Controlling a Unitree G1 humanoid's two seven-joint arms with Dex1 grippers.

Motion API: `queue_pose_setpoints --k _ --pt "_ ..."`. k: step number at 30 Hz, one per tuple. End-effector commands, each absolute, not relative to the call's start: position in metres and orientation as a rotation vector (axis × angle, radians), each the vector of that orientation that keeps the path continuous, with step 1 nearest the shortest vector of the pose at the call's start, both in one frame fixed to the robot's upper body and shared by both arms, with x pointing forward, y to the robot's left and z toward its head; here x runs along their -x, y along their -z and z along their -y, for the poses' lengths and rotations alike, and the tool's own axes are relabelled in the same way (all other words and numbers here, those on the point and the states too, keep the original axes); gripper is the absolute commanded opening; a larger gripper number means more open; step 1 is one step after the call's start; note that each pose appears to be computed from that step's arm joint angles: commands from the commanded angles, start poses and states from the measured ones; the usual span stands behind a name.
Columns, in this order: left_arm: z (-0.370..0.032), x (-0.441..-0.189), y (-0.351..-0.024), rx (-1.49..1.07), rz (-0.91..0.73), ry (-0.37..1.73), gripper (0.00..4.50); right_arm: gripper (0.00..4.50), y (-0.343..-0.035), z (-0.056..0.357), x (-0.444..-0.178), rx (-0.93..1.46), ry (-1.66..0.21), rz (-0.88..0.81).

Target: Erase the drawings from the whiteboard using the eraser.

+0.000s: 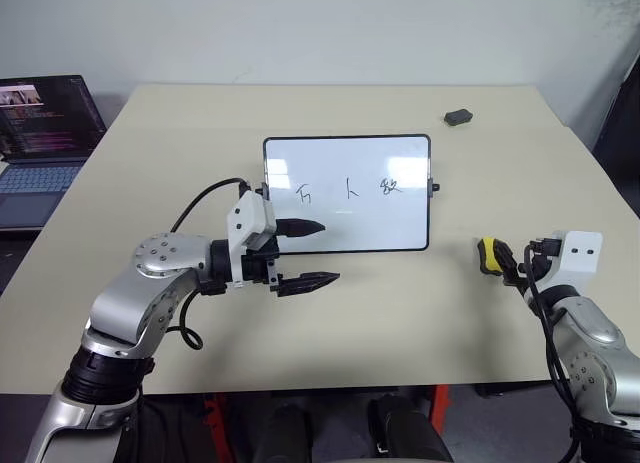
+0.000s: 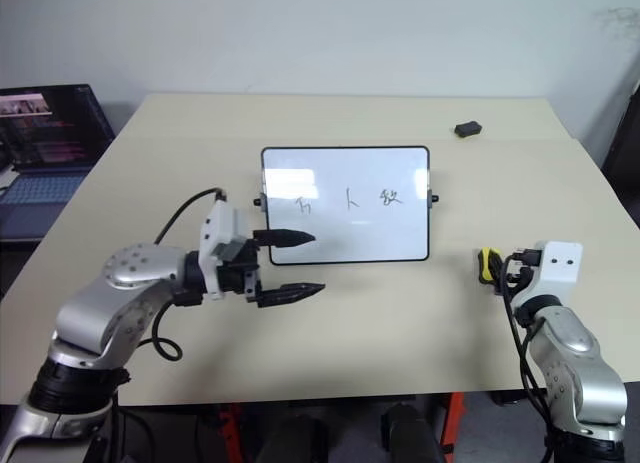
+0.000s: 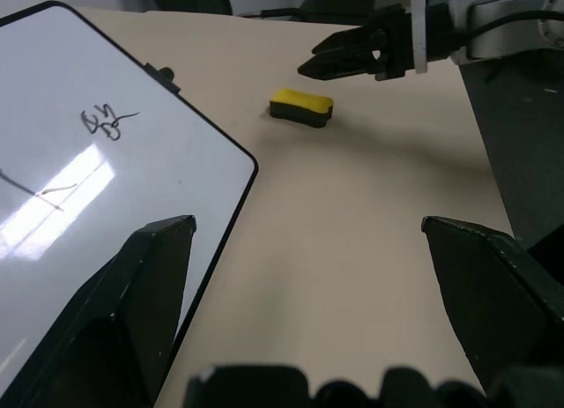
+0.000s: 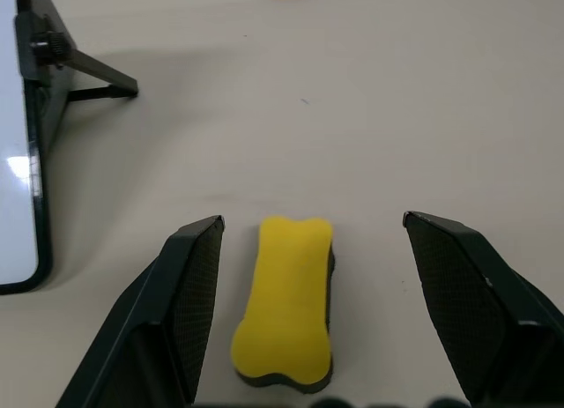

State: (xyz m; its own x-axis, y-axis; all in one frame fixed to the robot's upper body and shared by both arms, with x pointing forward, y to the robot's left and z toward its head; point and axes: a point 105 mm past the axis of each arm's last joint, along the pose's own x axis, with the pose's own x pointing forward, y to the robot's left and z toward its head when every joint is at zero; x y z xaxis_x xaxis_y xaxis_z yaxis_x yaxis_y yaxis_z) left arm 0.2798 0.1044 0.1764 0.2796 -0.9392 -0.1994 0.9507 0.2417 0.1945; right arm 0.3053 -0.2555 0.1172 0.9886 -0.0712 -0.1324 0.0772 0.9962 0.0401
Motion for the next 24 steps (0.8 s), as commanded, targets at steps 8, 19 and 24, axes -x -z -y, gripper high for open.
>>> queue_pose_setpoints --k 8,19,24 --pt "-0.094 -0.277 -0.178 -0.32 -0.007 1.33 4.5 3.71 -0.122 0.249 -0.322 -0.093 0.109 -0.115" --pt "-0.094 -0.279 -0.175 -0.327 -0.007 1.318 4.5 4.47 -0.109 0.237 -0.333 -0.033 0.08 -0.157" --pt "-0.094 -0.279 -0.175 -0.327 -0.009 1.317 4.5 4.47 -0.107 0.239 -0.339 -0.015 0.101 -0.157"
